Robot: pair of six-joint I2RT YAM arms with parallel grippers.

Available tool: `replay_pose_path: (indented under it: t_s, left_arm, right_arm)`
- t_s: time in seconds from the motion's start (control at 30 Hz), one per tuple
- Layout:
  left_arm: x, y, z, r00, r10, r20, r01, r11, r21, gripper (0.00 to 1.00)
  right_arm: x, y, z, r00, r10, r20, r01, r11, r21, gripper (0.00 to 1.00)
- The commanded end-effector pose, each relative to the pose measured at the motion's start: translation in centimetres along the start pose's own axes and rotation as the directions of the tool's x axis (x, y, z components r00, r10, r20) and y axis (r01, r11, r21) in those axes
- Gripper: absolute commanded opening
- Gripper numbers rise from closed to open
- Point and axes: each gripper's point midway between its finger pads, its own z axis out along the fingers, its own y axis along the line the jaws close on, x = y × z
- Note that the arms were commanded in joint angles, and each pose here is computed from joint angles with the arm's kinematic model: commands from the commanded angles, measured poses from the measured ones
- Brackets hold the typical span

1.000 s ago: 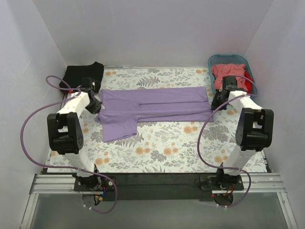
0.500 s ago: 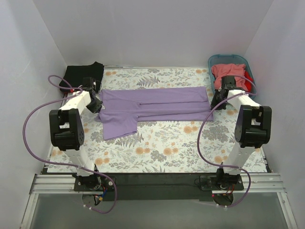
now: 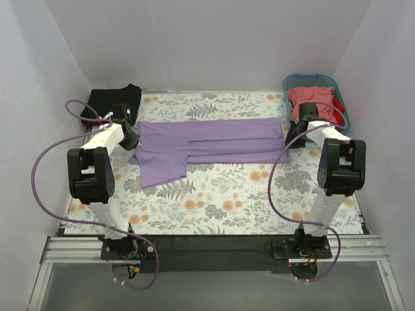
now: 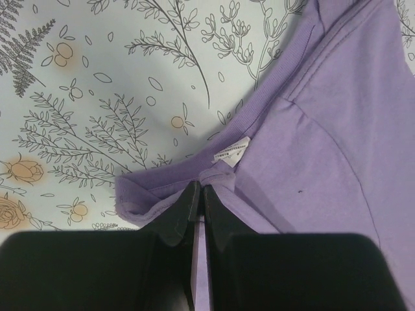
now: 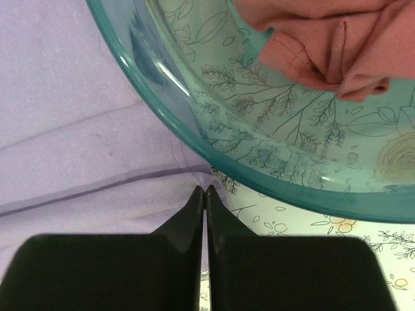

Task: Fold and stack the t-shirts
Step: Fold the tshirt

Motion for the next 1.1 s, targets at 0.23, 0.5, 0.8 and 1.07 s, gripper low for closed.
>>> replay_pose_path:
  t_s: [0.23,0.5,0.8,1.07]
  left_arm:
    - [-2.2,0.6,-0.8,0.994,-0.025,0.106,0.027,1.0,-0.012,0.0]
    - [-1.1,0.4,1.2,0.998,0.006,0.067,-0.005,1.0,-0.009,0.0]
    - [-1.3,0.0,1.4,0.996,0.037,0.082,-0.038,0.999,0.009,0.15]
    - [-2.8,-0.5,-1.9,0.989,0.026,0.148,-0.034,0.998,0.052,0.46]
  right_arm:
    - [-4.8,0.3,-1.9,0.989,-0.026,0.144,0.024,1.0,0.016,0.01]
    - [-4.0,0.1,0.2,0.995,-0.024,0.098,0.021,0.999,0.025,0.01]
    - [-3.8,0.5,1.0,0.995,-0.054,0.085,0.052,0.998,0.02,0.19]
    - [-5.0,1.8,-2.5,0.984,-0.086,0.156,0.085,0.996,0.014,0.49]
